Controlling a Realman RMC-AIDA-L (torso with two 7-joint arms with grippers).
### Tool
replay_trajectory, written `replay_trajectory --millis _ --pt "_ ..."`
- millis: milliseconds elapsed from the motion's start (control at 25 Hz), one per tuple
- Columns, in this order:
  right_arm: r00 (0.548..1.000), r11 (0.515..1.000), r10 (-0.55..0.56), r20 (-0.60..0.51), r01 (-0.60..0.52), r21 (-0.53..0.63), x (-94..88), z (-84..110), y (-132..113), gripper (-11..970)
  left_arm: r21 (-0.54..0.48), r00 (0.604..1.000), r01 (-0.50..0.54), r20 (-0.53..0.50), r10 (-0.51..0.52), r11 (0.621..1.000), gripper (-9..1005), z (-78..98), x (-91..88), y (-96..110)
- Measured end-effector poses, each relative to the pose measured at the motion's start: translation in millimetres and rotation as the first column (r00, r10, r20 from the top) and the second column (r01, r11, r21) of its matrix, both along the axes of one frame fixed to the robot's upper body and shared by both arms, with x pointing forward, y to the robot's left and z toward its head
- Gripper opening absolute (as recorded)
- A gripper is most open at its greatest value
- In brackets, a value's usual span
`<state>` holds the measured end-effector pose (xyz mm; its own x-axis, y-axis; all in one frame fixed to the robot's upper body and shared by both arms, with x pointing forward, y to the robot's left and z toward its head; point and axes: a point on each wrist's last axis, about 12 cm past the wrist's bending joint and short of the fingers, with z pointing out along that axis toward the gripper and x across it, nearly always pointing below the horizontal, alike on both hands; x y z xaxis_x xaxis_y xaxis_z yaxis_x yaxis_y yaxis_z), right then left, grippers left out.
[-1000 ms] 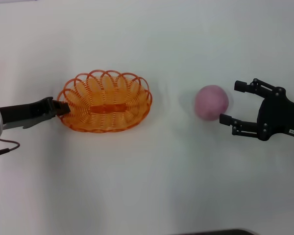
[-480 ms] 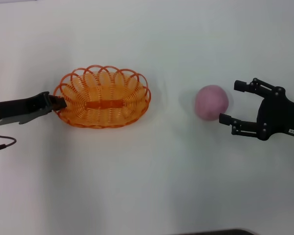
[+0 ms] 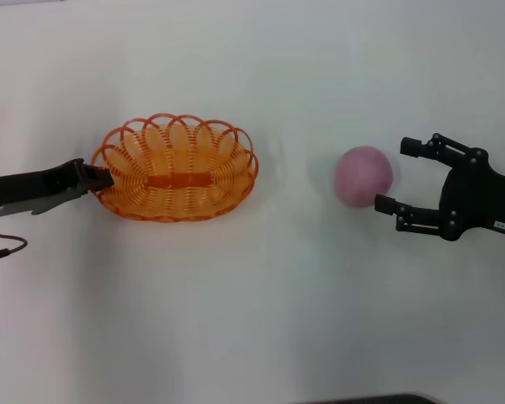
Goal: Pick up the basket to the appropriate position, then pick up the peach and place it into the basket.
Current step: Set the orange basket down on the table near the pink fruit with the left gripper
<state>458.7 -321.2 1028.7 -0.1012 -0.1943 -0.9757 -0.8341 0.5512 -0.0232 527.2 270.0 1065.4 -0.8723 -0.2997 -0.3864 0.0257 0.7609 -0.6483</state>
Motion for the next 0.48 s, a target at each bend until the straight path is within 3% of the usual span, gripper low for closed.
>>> replay_trajectory --millis 480 --pt "1.000 1.000 -0.002 0.001 0.002 -0.002 0.5 0.3 -0.5 928 -0.010 1.000 -0.009 0.012 0.010 1.000 96 1.9 -0.1 2.2"
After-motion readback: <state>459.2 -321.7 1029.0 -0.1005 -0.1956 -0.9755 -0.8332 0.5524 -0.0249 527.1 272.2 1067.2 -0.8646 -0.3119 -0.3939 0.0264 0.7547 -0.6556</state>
